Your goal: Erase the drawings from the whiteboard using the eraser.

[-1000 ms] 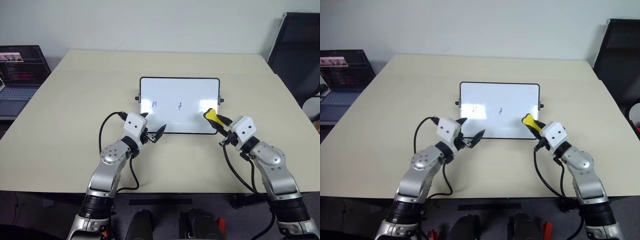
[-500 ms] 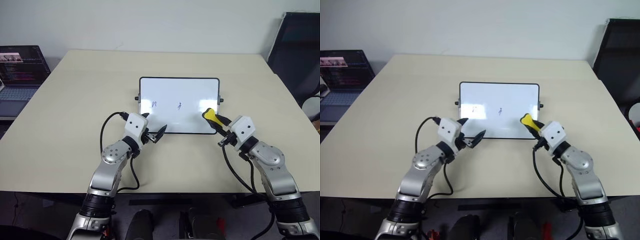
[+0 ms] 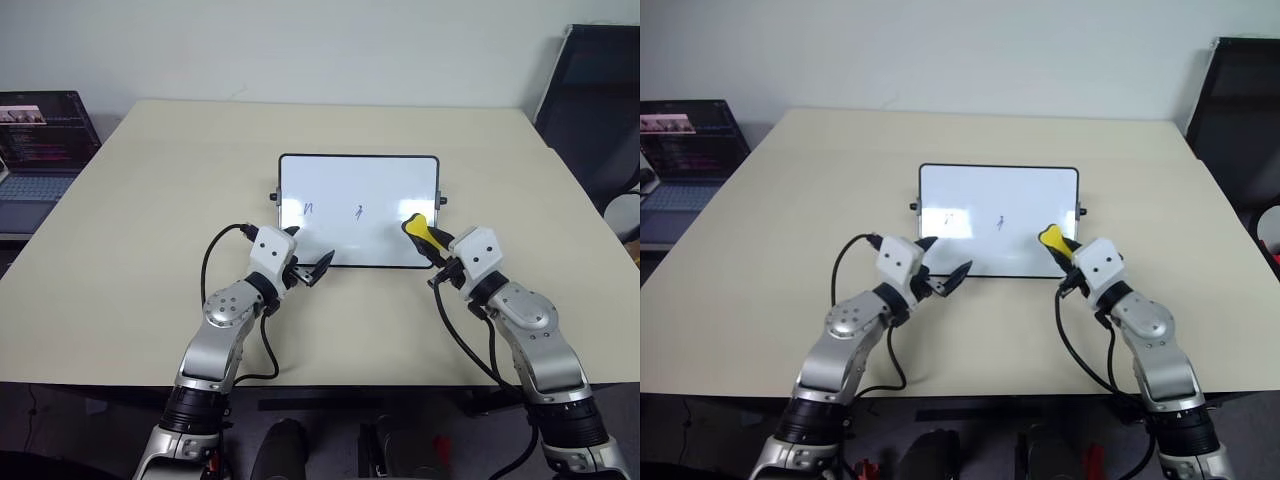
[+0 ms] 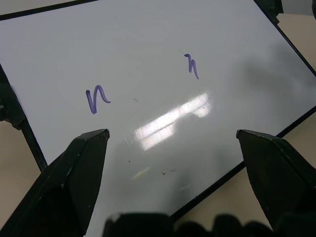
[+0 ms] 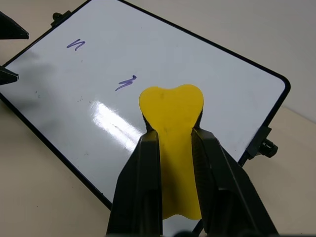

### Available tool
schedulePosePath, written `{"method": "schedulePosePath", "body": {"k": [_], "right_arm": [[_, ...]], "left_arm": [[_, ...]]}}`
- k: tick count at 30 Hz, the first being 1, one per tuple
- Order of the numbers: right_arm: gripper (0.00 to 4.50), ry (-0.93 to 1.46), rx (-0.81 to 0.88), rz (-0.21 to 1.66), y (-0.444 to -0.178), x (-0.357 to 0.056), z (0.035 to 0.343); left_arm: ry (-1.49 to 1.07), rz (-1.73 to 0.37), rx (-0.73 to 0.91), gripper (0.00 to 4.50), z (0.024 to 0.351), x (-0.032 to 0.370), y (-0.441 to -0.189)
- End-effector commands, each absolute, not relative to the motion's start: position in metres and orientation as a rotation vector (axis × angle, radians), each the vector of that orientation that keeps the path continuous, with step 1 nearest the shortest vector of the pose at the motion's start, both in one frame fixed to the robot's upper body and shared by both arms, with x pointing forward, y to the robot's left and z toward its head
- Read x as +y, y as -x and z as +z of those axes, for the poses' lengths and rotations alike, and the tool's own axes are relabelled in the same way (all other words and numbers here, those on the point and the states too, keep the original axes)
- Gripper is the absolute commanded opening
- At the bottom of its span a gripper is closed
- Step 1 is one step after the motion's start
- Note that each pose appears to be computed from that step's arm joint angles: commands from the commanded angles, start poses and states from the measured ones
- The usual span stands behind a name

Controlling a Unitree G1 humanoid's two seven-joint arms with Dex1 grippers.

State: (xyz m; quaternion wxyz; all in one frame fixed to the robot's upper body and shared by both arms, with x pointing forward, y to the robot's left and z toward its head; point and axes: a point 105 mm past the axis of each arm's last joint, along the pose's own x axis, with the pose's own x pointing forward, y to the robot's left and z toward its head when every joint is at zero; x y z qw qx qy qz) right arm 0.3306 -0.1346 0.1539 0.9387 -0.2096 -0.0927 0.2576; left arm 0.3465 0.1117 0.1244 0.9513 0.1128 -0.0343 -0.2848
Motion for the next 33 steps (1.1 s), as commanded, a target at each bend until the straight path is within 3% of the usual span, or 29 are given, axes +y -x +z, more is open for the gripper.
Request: {"method": "schedulePosePath", "body": {"k": [1, 19, 33], "right_arm": [[0.66, 0.445, -0.28, 0.543, -0.333, -0.126, 0.183], [0.66, 0.489, -0.182, 0.597, -0.39, -0.067, 0.192], [0.66, 0.636, -0.055, 0.481, -0.435, -0.071, 0.194]], "left_arm": [[-0.237, -0.57, -0.141, 4.5, 0.143, 0.111, -0.35], [-0.234, -0.588, -0.164, 4.5, 0.149, 0.103, -0.361], [-0.232, -0.587, -0.158, 4.5, 0.146, 0.104, -0.359]]}}
